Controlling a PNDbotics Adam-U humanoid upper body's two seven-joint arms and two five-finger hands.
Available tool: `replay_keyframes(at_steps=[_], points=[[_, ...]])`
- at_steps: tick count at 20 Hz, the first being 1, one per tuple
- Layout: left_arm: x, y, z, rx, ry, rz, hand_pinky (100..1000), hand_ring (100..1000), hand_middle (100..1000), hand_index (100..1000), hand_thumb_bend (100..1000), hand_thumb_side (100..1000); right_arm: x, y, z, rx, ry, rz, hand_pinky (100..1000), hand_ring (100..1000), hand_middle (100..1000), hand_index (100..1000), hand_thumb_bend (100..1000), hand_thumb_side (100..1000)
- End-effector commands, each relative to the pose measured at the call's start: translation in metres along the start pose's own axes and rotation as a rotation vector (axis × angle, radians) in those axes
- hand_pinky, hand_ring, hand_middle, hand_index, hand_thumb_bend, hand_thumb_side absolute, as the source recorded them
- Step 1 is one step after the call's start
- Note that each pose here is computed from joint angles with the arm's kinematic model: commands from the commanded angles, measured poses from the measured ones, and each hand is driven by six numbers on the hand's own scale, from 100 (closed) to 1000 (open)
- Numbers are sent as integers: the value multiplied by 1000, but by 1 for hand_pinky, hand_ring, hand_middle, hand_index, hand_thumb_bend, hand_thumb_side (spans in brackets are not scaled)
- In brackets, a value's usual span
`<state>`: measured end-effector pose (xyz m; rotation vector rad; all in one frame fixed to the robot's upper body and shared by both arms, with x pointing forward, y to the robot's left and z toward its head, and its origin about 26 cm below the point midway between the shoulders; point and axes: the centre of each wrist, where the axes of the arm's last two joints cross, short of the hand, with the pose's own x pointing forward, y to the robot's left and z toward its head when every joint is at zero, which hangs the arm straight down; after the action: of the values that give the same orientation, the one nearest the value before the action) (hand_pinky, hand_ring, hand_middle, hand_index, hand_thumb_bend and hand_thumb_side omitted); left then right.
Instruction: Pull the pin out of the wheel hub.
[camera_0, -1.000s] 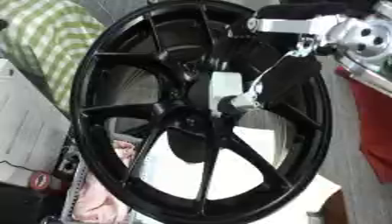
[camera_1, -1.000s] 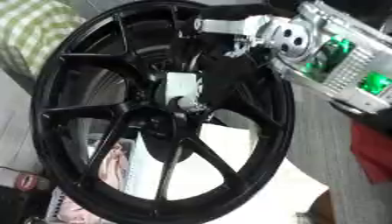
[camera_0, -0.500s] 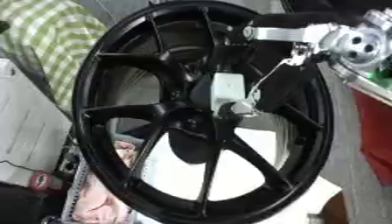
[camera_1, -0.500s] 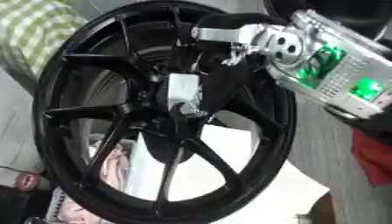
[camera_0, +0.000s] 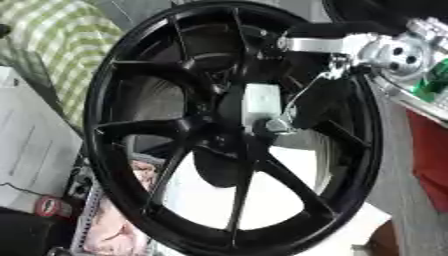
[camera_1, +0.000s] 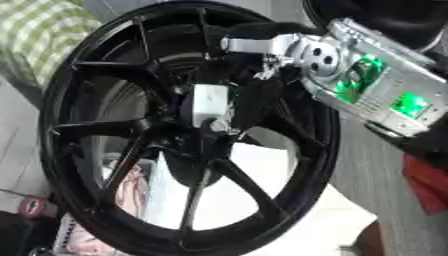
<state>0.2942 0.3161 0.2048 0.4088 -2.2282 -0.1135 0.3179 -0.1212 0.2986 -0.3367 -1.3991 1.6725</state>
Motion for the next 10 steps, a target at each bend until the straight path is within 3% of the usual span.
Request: replay_keyframes(at_steps=[1, 10], points=[[8, 4, -3, 3, -30, -7, 774, 635, 610, 798, 100, 827, -2, -7, 3, -15, 10, 9, 820, 809, 637, 733, 439, 151], [7, 4, -3, 6, -28, -6, 775, 635, 610, 798, 100, 827, 2, -8, 3, -23, -19, 0, 816, 777, 577, 681, 419, 100]])
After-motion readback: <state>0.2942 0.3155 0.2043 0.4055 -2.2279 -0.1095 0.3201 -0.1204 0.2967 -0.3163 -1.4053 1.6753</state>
